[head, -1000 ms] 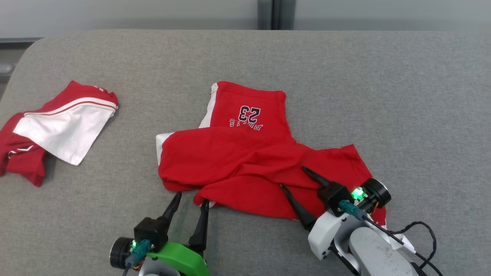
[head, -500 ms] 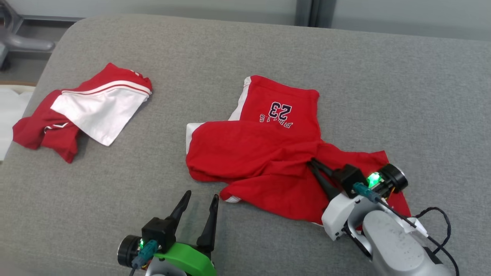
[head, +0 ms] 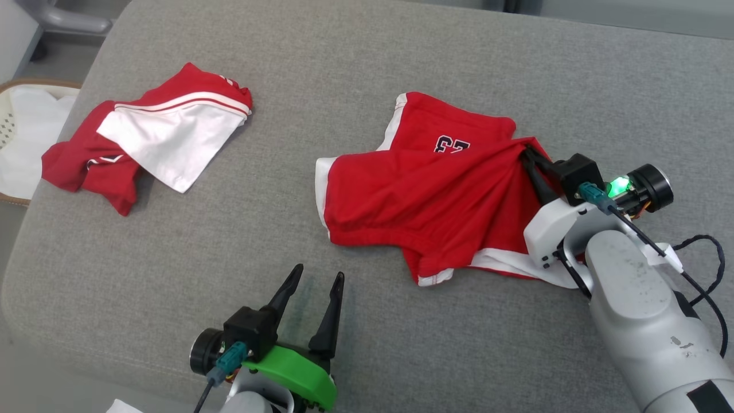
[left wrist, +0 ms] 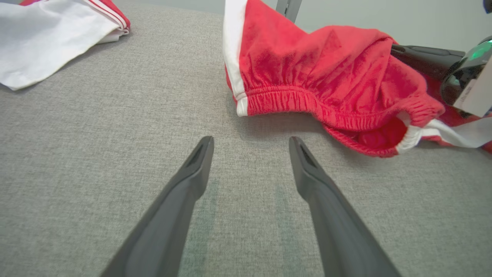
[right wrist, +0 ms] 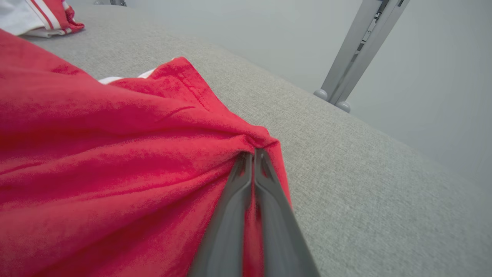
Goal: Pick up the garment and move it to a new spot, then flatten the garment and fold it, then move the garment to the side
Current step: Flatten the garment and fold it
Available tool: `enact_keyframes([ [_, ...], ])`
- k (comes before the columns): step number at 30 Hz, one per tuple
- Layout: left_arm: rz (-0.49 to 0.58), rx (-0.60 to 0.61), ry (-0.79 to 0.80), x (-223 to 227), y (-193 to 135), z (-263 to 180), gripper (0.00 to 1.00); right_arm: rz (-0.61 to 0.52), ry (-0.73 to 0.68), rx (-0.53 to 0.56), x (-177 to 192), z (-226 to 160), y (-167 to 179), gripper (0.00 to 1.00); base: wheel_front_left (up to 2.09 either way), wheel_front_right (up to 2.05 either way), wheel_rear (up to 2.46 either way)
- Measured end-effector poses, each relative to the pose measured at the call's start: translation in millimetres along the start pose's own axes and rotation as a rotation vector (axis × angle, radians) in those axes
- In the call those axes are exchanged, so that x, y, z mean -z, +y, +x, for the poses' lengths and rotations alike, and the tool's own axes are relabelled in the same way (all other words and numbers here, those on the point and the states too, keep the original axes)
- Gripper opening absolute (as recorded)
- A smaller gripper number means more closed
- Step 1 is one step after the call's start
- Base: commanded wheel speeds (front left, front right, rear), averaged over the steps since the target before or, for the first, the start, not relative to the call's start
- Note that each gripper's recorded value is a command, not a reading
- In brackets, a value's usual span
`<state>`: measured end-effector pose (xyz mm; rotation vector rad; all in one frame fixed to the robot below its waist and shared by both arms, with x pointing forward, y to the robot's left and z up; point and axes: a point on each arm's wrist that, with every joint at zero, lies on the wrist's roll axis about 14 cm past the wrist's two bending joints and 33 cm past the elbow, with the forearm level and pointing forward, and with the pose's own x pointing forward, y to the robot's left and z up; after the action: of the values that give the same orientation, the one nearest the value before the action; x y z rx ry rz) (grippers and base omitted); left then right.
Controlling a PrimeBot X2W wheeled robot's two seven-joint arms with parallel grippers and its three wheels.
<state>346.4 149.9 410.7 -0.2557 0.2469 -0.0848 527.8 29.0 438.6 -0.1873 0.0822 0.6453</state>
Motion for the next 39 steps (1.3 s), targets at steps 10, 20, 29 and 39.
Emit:
enact_keyframes([
  [10,-0.012,-0.001,0.002,-0.8,0.7,5.0,1.0,0.018,0.033,0.038,11.2,9.4,-7.6,1.0,0.0,0.0,0.0],
  [20,0.011,0.051,-0.016,-2.9,-15.9,-0.3,1.0,0.092,-0.091,0.188,-17.2,-53.7,-34.5,1.0,0.0,0.0,0.0],
  [29,0.017,0.22,0.002,7.1,-68.5,-11.8,1.0,0.153,-0.034,0.315,8.8,-140.3,-43.5,1.0,0.0,0.0,0.0],
  [39,0.018,0.395,0.024,10.9,-120.2,-3.2,1.0,0.179,-0.036,0.435,12.0,-192.7,-61.5,1.0,0.0,0.0,0.0],
])
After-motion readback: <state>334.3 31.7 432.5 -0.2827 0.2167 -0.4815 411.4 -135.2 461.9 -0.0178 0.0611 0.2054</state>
